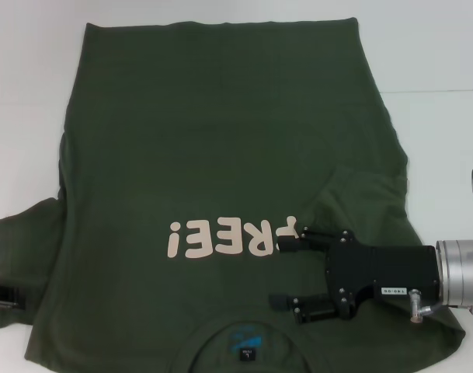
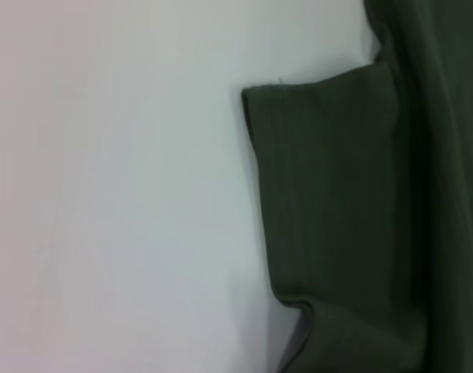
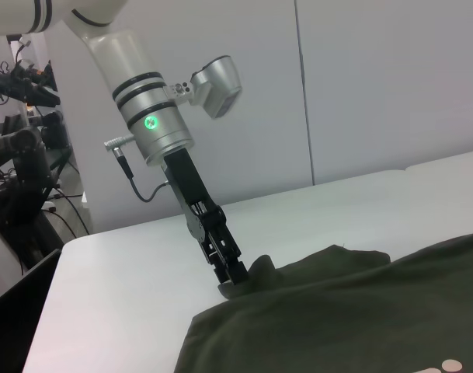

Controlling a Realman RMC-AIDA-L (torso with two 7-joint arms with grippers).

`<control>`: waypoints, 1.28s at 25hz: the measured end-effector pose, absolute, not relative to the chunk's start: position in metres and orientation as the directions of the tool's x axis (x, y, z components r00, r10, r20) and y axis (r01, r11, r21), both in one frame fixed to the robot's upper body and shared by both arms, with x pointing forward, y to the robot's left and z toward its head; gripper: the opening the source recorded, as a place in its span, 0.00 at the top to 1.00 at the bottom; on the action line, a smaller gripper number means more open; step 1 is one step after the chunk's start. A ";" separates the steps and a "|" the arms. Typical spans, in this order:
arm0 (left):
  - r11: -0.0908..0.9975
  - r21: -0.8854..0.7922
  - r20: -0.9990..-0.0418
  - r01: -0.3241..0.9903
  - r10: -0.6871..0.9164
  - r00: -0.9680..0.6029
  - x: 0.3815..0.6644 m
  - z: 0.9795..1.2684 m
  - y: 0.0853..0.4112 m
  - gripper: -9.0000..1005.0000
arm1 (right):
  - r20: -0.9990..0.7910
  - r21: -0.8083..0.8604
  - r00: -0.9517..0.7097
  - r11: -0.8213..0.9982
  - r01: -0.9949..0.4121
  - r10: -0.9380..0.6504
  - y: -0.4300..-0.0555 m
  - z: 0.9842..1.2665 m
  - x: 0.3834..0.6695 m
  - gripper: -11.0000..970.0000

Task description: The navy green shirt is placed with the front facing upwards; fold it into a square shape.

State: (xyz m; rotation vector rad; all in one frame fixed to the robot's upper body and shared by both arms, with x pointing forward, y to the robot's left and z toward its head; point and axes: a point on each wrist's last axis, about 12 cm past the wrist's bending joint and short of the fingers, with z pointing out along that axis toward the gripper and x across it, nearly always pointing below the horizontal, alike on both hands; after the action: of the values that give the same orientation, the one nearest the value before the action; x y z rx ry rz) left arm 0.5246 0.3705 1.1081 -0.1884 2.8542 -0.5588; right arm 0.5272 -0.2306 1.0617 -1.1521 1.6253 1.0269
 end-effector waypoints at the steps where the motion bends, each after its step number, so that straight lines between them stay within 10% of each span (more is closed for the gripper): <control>1: 0.920 -0.384 -0.197 -0.083 -0.169 -0.966 0.524 1.108 0.371 0.19 | -0.950 0.136 -0.193 0.232 -0.963 -0.246 -0.231 1.062 0.527 0.02; 32: 0.918 -0.392 -0.180 -0.065 -0.146 -0.973 0.526 1.106 0.364 0.19 | -0.950 0.136 -0.194 0.234 -0.963 -0.246 -0.231 1.061 0.527 0.02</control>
State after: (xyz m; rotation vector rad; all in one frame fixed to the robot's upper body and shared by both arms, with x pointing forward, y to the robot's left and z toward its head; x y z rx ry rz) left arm 0.5263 0.3635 1.1059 -0.1594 2.8727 -0.5768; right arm 0.5270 -0.2310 1.0613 -1.1500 1.6282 1.0243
